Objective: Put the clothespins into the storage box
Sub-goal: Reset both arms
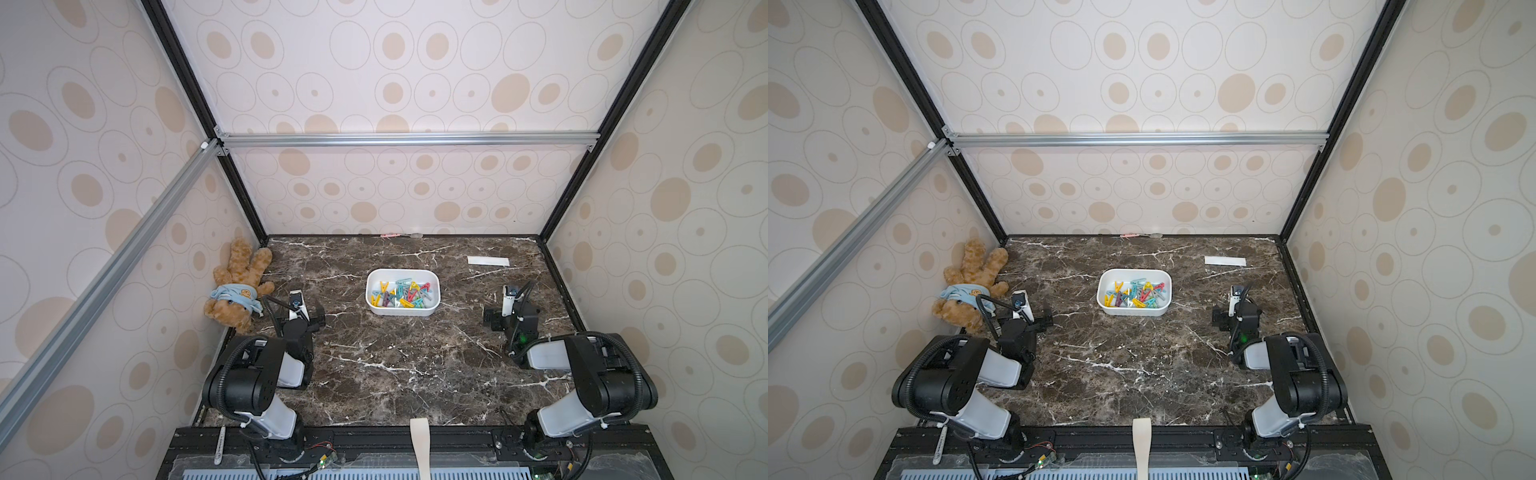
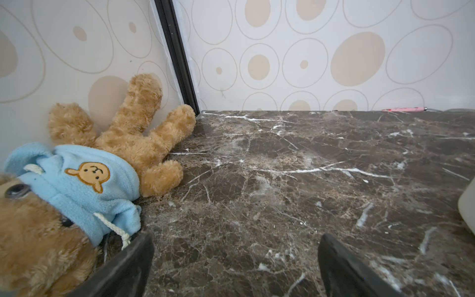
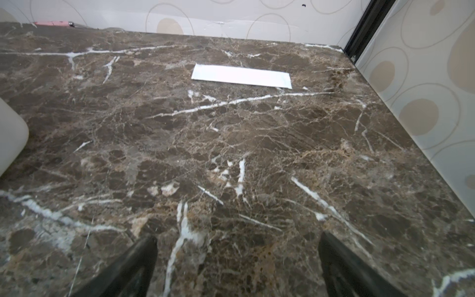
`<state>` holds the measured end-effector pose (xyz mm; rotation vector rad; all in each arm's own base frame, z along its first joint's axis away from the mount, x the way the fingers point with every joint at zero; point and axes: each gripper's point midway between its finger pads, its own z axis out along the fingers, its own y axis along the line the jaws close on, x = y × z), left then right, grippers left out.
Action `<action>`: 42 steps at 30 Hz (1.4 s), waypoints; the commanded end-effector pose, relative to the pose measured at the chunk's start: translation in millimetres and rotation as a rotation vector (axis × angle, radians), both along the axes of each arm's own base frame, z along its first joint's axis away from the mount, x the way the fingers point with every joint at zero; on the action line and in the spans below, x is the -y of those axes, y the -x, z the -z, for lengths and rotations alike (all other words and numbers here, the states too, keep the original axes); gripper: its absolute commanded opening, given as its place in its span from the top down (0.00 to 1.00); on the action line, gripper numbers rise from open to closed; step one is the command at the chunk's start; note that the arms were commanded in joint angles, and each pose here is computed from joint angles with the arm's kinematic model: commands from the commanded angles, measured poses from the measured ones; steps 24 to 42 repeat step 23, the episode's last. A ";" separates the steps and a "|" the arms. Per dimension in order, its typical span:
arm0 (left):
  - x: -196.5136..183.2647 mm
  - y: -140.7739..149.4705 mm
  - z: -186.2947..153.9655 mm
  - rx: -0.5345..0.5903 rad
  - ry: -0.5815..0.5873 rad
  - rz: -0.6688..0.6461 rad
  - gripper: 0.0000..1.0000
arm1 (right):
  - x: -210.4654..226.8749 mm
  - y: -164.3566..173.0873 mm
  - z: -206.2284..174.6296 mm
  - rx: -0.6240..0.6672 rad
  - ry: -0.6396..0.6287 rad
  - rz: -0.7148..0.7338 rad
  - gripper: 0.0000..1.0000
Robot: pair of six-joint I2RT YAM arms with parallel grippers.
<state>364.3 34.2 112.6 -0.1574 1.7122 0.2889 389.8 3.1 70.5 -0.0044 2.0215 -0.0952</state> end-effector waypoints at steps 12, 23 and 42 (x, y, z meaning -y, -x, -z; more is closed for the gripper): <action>2.5 -5.3 -20.1 0.079 0.007 0.020 0.00 | -0.5 -8.1 -14.4 0.036 -0.015 -0.009 0.00; 2.4 -5.5 -20.2 0.079 0.007 0.023 0.00 | -0.2 -8.3 -14.8 0.036 -0.014 -0.008 0.00; 2.4 -5.5 -20.2 0.079 0.007 0.023 0.00 | -0.2 -8.3 -14.8 0.036 -0.014 -0.008 0.00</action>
